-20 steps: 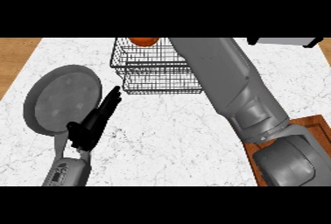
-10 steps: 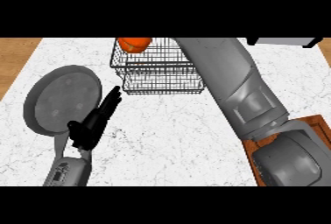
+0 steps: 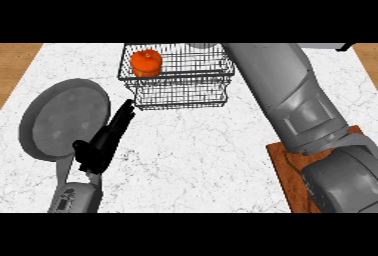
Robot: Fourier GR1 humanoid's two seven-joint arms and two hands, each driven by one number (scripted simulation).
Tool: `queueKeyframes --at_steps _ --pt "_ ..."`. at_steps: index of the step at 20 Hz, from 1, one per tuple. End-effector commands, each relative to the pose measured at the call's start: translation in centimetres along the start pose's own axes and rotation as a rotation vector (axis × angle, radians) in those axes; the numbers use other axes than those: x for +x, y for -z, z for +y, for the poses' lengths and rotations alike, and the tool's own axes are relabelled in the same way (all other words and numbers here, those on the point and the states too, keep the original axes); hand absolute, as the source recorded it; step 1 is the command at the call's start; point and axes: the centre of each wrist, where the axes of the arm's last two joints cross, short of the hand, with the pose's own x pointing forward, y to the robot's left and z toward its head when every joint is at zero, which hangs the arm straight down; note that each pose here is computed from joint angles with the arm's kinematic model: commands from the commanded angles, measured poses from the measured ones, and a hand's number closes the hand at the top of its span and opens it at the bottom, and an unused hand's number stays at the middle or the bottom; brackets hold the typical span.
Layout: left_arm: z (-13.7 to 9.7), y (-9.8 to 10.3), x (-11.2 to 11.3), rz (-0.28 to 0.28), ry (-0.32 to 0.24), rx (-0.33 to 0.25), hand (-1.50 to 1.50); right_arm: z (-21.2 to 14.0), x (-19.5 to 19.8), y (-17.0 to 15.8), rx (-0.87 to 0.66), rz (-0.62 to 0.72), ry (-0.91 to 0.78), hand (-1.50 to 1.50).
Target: Pick the squash from the cutting board and place it in the tiered basket
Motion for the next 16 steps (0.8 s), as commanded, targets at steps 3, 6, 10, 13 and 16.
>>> queueKeyframes --at_steps 3,6,10,13,16 --pt "-0.1 0.5 0.1 0.007 -0.006 0.029 0.0 -7.7 -1.4 1.5 -0.299 -0.092 0.058 -1.5" --pt "1.4 -0.1 0.7 -0.002 -0.002 0.022 0.0 -11.6 -1.8 1.6 -0.391 -0.131 0.156 -1.5" --pt "-0.7 -0.8 -0.7 0.025 -0.007 0.029 0.0 -16.7 -5.2 1.5 -0.379 -0.14 0.232 -1.5" --pt "1.3 -2.1 -1.1 0.022 -0.019 0.044 0.0 -23.1 -7.2 0.4 -0.396 -0.153 0.244 -1.5" --pt "2.2 -1.7 0.2 0.006 0.006 0.052 0.0 -27.0 -11.9 -0.7 -0.351 -0.15 0.207 -1.5"
